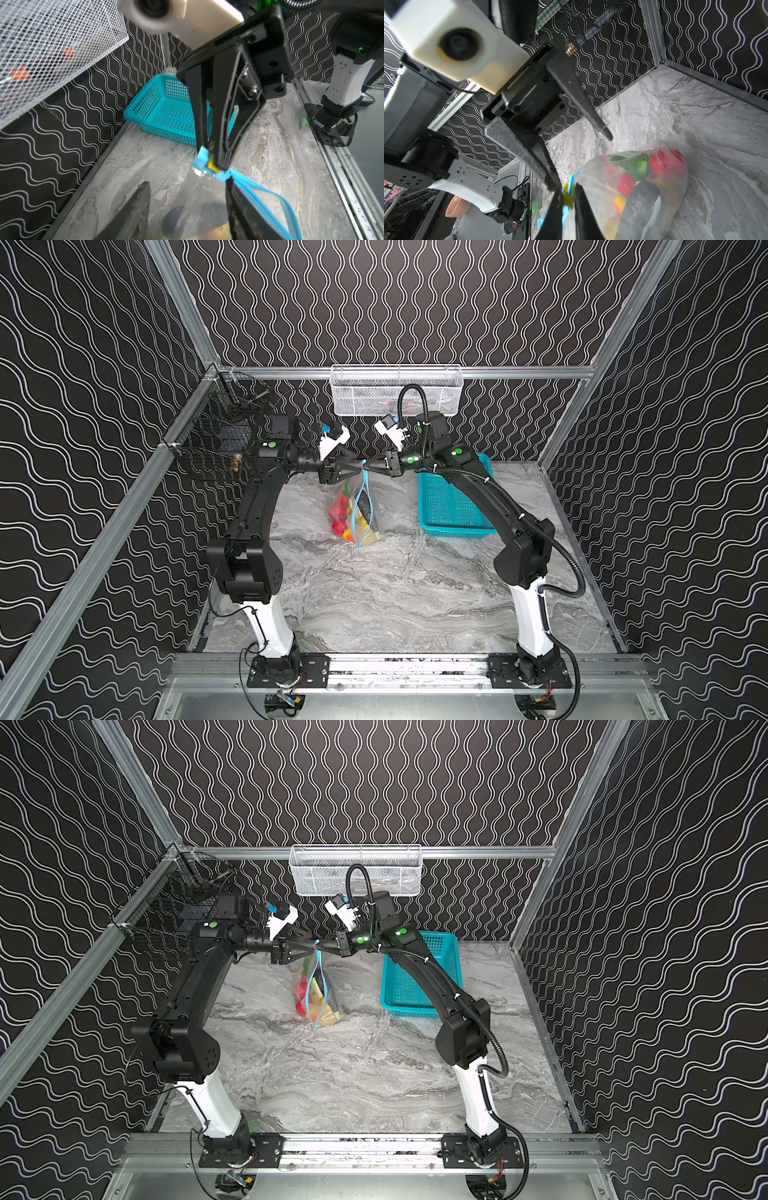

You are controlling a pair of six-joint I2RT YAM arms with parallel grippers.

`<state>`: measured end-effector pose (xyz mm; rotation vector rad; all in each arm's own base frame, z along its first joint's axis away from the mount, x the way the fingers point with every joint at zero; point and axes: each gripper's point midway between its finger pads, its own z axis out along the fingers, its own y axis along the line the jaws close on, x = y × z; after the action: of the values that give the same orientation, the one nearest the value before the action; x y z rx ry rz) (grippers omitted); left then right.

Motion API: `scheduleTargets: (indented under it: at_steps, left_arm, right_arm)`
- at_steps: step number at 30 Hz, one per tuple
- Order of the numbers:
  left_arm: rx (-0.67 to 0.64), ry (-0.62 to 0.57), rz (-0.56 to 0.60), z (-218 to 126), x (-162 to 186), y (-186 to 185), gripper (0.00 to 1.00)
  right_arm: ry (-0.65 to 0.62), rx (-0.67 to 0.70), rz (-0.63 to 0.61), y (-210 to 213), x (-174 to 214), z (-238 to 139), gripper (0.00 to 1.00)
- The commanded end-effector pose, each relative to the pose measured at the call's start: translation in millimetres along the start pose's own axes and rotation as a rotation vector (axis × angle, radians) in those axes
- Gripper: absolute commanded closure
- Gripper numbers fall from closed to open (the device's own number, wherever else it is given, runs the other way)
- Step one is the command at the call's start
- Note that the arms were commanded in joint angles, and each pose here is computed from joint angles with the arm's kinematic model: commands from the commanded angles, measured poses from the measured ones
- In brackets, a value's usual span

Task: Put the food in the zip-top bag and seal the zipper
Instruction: 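Press the zipper closed with the left gripper while the right gripper holds the bag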

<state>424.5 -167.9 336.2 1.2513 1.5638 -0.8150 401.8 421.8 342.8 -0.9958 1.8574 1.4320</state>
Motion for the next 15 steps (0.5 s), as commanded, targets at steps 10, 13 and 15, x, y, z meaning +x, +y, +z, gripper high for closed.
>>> scheduleTargets:
  at_steps: [10,13,15]
  left_arm:
    - [0.027,-0.036,0.020,12,-11,-2,0.58]
    - [0.042,-0.050,0.009,13,-15,-4,0.64]
    - [0.050,-0.056,0.004,14,-16,-6,0.67]
  right_arm:
    - [-0.021,-0.031,-0.042,9,-8,-1,0.87]
    - [-0.019,-0.032,-0.042,8,-8,0,0.88]
    - [-0.019,-0.035,-0.044,8,-8,0,0.88]
